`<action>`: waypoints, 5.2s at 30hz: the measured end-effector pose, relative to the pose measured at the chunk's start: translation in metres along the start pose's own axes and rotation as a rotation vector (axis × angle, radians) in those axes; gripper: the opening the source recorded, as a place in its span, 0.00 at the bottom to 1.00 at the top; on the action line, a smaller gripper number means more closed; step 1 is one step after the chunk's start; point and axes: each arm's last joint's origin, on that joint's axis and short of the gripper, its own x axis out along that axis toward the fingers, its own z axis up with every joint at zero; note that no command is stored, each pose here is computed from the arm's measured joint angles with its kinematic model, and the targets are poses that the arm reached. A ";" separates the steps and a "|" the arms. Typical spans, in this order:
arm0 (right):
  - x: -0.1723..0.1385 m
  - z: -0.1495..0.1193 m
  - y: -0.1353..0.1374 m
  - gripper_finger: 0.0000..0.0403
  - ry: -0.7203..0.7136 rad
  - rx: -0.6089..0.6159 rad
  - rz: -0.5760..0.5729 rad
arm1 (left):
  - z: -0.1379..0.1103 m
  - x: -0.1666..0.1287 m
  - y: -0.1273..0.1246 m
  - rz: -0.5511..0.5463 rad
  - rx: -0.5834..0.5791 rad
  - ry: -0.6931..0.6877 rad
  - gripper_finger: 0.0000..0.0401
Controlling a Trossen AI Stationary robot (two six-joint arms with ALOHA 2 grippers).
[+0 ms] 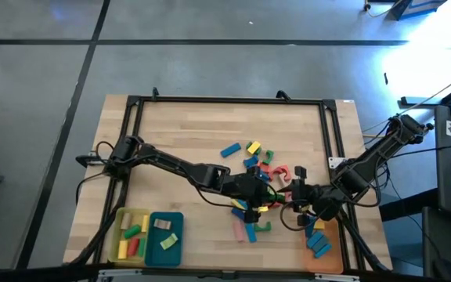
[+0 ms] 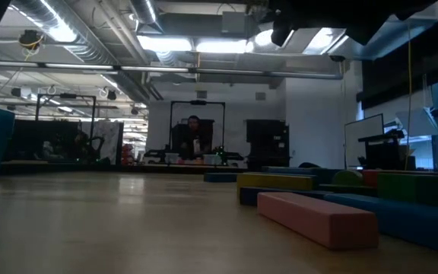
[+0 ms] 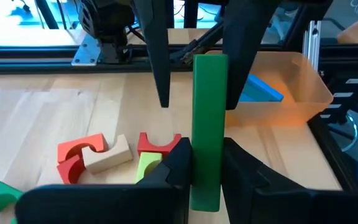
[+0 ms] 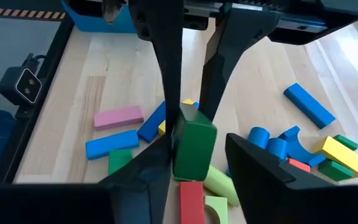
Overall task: Sort blocks by size
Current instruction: Put the green rectangular block into the orange bin, then put the pink rectangular block into the orange bin
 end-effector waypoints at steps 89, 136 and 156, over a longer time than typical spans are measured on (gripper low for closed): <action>-0.026 -0.035 0.020 0.31 0.745 0.369 0.448 | -0.117 0.026 -0.058 -0.442 0.650 0.364 0.40; -0.016 -0.009 0.025 0.31 0.101 -0.260 0.344 | -0.004 0.042 -0.007 -0.334 0.087 0.134 0.23; -0.016 -0.008 0.024 0.31 0.066 -0.406 0.318 | 0.013 0.044 0.012 -0.420 -0.124 0.015 0.24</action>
